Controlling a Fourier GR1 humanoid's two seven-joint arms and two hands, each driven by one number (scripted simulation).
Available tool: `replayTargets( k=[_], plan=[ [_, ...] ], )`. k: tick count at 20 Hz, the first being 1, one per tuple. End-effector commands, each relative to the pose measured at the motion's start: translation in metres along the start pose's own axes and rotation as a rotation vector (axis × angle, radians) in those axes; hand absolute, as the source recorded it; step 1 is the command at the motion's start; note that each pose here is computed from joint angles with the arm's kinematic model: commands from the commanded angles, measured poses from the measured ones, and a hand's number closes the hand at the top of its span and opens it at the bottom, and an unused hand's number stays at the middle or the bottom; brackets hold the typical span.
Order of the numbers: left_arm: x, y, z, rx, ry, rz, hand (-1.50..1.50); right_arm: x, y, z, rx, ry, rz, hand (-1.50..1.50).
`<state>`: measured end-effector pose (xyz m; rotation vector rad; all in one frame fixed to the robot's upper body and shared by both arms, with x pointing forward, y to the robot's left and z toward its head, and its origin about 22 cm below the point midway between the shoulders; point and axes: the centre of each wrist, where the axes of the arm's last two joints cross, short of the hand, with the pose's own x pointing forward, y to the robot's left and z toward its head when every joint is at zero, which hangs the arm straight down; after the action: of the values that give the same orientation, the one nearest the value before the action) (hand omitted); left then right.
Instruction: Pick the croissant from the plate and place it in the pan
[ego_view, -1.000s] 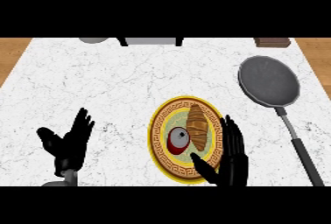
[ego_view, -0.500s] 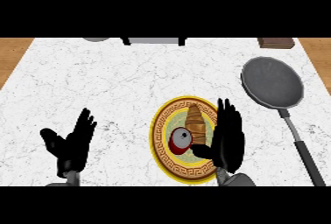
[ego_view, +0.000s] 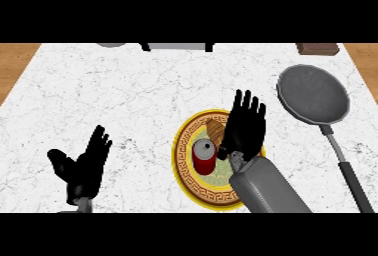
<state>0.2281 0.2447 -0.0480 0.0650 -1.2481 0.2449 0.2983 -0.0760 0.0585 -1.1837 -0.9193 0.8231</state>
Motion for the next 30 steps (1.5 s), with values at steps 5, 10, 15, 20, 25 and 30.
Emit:
replayTargets(
  k=[5, 10, 15, 20, 25, 30],
  plan=[
    [-0.005, -0.002, 0.003, 0.008, 0.008, 0.009, 0.00, 0.007, 0.005, -0.012, 0.297, 0.147, 0.143, -1.50],
    [0.010, 0.013, 0.002, 0.021, 0.014, -0.004, 0.00, 0.009, -0.010, 0.002, 0.322, 0.109, 0.127, -1.50],
    [-0.016, -0.003, 0.018, 0.010, 0.026, 0.008, 0.00, 0.010, 0.009, 0.002, 0.237, 0.094, 0.041, -1.50],
    [0.008, -0.003, 0.001, 0.017, 0.022, 0.020, 0.00, 0.004, 0.019, -0.015, 0.180, 0.083, 0.056, -1.50],
    [0.023, -0.001, 0.002, 0.011, 0.016, 0.008, 0.00, -0.011, 0.050, -0.003, 0.197, 0.116, 0.121, -1.50],
    [0.007, 0.022, 0.017, 0.016, 0.031, -0.001, 0.00, -0.016, 0.057, -0.025, 0.233, 0.031, 0.082, 1.50]
  ],
)
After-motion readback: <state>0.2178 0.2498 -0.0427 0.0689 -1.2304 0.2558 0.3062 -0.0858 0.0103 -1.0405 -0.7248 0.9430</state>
